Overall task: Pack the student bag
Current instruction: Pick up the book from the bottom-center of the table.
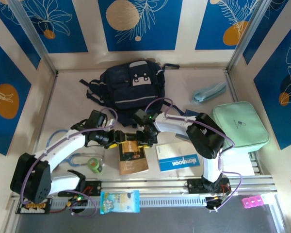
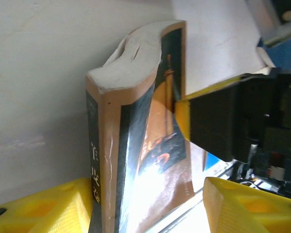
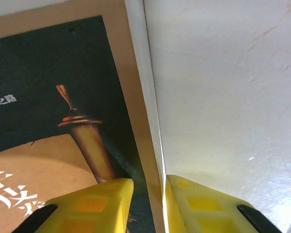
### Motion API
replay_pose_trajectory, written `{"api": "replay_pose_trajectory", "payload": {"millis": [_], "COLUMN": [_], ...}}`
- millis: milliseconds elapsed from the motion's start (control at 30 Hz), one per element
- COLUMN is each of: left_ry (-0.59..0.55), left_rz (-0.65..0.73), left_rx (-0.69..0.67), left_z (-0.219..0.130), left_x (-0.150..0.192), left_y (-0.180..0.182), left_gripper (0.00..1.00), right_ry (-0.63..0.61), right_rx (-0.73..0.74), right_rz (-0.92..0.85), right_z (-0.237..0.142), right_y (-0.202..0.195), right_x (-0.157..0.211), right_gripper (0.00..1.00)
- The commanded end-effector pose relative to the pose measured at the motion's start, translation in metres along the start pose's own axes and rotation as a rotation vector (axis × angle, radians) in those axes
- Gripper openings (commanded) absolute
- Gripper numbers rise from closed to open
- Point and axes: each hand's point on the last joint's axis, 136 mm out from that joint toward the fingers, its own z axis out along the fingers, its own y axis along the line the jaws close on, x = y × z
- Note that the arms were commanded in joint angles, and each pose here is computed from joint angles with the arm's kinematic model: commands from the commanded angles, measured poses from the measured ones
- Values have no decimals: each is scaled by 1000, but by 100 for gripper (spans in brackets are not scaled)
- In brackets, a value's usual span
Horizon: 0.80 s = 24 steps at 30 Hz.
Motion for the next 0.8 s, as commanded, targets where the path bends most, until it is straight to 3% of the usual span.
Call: {"api": "replay_pose_trajectory", "payload": {"millis": [0,200,333,567,767], "left_ry": [39,5,-27,-129,-170], "left_rz": [73,155,177,209,214], "left_rx": [163,151,109,72,49], "left_z": [4,8,6,-4,-17], "left_x": [10,6,2,-9,-16], "left_y": [-32,-32,-26,-24,-30], "left_gripper": [59,59,53,28,3], "right_ry": [64,68,68,37,-82], "right_rx": [103,114,132,66,-75], "right_rz": [47,65,82,70,23], "right_z": [27,28,28,18,-29], "right_y": [-29,-34,-39,-27,-3], "right_x": [11,12,12,9,-1], "right_gripper": [27,26,25,26,34]}}
